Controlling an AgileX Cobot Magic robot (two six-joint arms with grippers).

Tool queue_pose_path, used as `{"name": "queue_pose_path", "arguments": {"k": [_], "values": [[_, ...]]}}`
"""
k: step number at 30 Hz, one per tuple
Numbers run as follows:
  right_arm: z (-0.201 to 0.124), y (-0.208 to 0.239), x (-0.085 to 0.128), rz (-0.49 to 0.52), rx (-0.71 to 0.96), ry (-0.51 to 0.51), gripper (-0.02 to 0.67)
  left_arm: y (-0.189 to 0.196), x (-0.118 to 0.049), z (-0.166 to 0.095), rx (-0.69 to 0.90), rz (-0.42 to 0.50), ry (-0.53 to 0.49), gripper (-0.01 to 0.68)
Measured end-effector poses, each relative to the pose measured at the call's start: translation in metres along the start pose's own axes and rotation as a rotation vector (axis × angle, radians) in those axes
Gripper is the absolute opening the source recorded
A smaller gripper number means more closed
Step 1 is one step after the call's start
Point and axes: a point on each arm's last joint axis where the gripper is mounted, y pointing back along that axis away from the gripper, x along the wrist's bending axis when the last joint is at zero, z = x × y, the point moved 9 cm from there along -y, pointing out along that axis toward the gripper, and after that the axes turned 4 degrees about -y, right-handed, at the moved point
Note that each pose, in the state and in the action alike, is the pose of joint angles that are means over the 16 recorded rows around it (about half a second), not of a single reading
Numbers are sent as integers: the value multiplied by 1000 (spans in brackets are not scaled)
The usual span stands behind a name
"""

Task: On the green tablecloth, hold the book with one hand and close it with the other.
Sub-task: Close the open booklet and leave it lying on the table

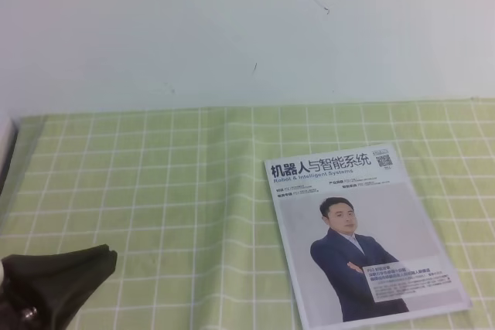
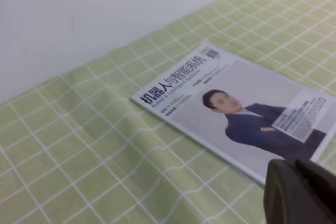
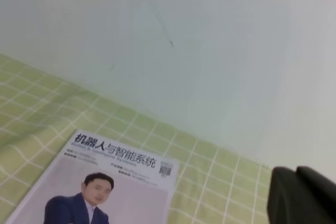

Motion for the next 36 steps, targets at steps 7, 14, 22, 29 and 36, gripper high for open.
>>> {"name": "queue_pose_path", "arguments": {"k": [7, 14, 22, 29, 36], "values": [[-48, -12, 7, -1, 53, -32, -3, 0, 5, -20, -43, 37, 20, -3], [-90, -24, 14, 18, 144, -64, -3, -2, 3, -28, -17, 31, 22, -3], [-123, -30, 23, 47, 233, -84, -3, -2, 1, -37, 23, 18, 6, -3], [-135, -31, 27, 61, 268, -91, -3, 0, 16, -40, -67, 108, -45, -3], [-136, -31, 27, 63, 272, -92, -3, 17, 38, -51, -236, 272, -81, -3]]}}
